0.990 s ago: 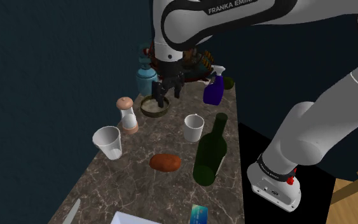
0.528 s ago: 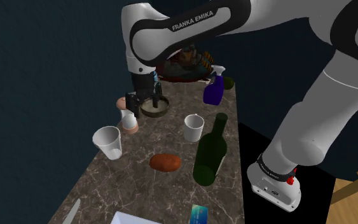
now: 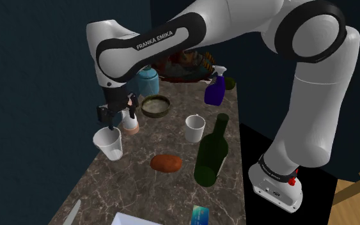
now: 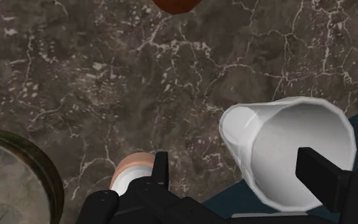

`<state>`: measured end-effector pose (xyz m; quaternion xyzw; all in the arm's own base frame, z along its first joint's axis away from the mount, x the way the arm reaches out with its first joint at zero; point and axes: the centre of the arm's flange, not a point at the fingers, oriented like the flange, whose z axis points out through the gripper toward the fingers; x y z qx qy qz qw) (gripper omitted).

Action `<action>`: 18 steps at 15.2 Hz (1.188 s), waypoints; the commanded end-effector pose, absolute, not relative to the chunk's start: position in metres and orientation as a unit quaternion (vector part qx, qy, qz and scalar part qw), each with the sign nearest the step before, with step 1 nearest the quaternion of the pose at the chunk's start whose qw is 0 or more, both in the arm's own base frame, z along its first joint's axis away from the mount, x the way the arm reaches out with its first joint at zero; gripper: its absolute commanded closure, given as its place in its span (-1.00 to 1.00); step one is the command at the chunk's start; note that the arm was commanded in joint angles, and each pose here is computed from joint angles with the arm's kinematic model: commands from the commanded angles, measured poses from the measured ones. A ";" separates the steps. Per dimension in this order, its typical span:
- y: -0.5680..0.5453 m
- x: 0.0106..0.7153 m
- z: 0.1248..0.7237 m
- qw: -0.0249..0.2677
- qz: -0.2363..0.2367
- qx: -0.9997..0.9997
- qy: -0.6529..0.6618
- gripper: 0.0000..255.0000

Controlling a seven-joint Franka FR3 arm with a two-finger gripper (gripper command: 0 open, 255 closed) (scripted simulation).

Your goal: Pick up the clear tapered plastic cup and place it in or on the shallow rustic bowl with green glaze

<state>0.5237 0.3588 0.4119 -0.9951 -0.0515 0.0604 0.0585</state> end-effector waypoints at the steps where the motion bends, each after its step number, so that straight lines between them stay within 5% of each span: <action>1: 0.379 0.536 0.402 0.059 0.061 -0.995 -0.050 -1.00; 17: 0.386 0.532 0.362 0.059 0.061 -0.995 -0.050 -1.00; 18: 0.386 0.532 0.362 0.059 0.061 -0.995 -0.050 1.00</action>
